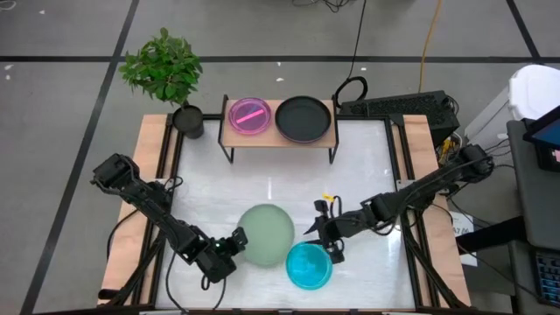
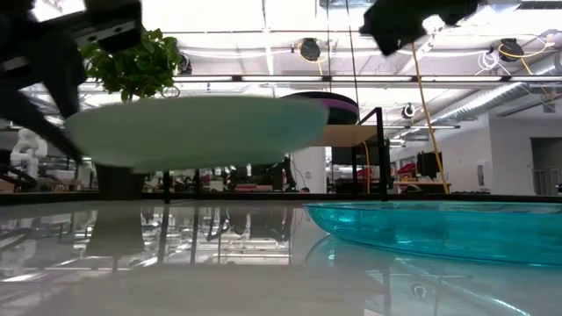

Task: Place and stack plates onto a shelf
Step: Stack the green plate on top of the black plate on the shelf

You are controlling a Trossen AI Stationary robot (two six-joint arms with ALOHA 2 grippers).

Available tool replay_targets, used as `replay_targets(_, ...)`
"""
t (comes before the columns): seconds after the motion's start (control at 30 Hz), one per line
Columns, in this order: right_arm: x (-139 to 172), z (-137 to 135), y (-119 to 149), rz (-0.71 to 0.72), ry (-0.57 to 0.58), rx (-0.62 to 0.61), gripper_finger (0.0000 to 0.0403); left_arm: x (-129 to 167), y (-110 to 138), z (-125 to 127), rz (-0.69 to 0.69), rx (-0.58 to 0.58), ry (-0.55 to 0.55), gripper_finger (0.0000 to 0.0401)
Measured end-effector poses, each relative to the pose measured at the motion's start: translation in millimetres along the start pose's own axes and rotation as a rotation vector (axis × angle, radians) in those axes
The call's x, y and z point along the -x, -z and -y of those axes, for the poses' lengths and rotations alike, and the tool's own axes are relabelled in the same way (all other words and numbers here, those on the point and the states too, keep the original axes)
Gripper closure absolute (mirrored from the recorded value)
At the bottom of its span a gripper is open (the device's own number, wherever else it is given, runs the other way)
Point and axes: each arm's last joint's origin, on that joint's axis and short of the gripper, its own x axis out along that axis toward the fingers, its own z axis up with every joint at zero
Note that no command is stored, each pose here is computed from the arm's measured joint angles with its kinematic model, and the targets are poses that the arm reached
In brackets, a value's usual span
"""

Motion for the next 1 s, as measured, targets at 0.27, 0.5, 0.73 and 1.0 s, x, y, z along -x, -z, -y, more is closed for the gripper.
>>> replay_targets(0.27, -21.9, 2.1, 14.9, -0.079, 0.002, 0.026, 0.0298, -8.1, 9.7, -16.6, -0.034, 0.026, 0.027, 0.0388)
replay_targets(0.5, -38.7, 4.4, 24.4, -0.1, 0.064, 0.155, 0.0298, -15.7, 20.0, -29.0, -0.043, 0.076, 0.072, 0.0388)
replay_targets(0.73, -54.9, 5.5, 34.7, -0.124, 0.058, 0.282, 0.0298, -22.1, 31.1, -40.2, -0.07, 0.171, 0.098, 0.0388)
replay_targets(1.0, -74.5, 20.2, 47.6, -0.154, 0.081, 0.391, 0.0298, -25.7, 36.5, -46.4, -0.055, 0.202, 0.139, 0.0389)
